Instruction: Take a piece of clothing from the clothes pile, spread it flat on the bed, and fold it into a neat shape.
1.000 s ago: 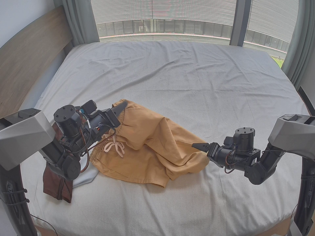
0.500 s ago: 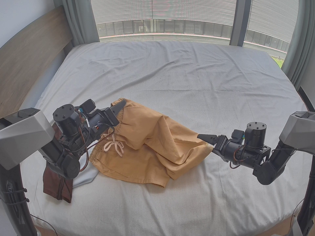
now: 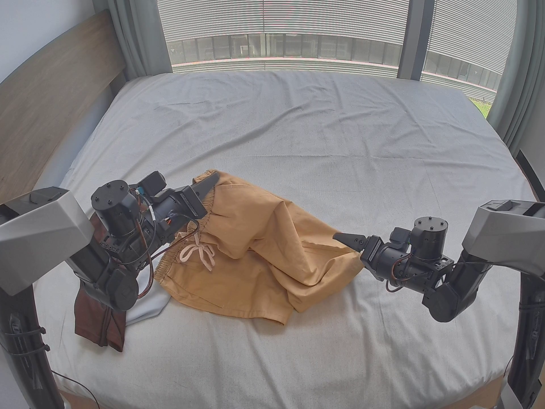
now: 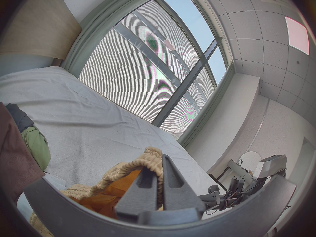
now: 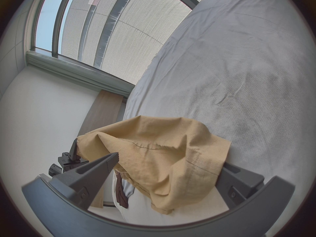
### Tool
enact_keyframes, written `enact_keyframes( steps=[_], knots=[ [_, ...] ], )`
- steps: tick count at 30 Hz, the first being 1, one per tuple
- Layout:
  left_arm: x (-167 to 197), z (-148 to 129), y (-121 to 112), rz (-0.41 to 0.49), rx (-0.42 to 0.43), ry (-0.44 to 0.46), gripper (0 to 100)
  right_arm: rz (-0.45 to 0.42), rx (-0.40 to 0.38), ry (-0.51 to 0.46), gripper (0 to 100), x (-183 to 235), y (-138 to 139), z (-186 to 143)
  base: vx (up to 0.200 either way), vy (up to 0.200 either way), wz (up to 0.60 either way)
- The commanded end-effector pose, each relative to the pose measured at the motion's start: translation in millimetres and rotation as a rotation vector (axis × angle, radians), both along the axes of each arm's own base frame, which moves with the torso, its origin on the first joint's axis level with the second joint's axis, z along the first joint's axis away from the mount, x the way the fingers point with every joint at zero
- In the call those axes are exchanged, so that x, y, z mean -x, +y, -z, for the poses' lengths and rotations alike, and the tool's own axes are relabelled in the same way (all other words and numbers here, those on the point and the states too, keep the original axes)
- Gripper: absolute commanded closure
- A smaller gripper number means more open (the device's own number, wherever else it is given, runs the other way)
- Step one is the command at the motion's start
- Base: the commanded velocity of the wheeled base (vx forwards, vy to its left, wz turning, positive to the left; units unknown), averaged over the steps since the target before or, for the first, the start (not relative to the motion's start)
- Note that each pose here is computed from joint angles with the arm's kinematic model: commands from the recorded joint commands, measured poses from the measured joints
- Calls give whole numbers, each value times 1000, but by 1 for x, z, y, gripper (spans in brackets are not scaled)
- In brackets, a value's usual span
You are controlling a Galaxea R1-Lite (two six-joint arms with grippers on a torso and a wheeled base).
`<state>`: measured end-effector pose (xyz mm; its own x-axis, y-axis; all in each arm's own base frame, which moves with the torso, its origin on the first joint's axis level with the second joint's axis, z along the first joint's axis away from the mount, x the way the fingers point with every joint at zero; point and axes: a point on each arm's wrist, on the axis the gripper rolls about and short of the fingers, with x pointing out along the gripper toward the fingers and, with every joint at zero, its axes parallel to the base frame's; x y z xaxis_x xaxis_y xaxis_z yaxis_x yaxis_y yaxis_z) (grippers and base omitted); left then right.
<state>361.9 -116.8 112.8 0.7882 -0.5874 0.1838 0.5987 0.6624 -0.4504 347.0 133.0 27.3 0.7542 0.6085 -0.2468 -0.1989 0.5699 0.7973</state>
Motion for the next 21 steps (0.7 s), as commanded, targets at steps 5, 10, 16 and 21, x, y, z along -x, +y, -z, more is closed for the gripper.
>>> enact_keyframes(
  steps=[5, 10, 16, 21],
  knots=[
    [1, -1, -1, 2, 0, -4, 100, 3, -44, -40, 0, -7, 4, 14, 0, 0, 0],
    [1, -2, -1, 2, 0, -5, 100, 3, -49, -53, 0, -8, 5, 12, 0, 0, 0],
    [1, -2, -1, 2, 0, -5, 100, 7, -62, -89, 0, -10, 5, 14, 0, 0, 0],
    [1, -1, -1, 2, 0, -2, 100, 7, -69, -106, 100, -9, 4, 13, 0, 0, 0]
  ],
)
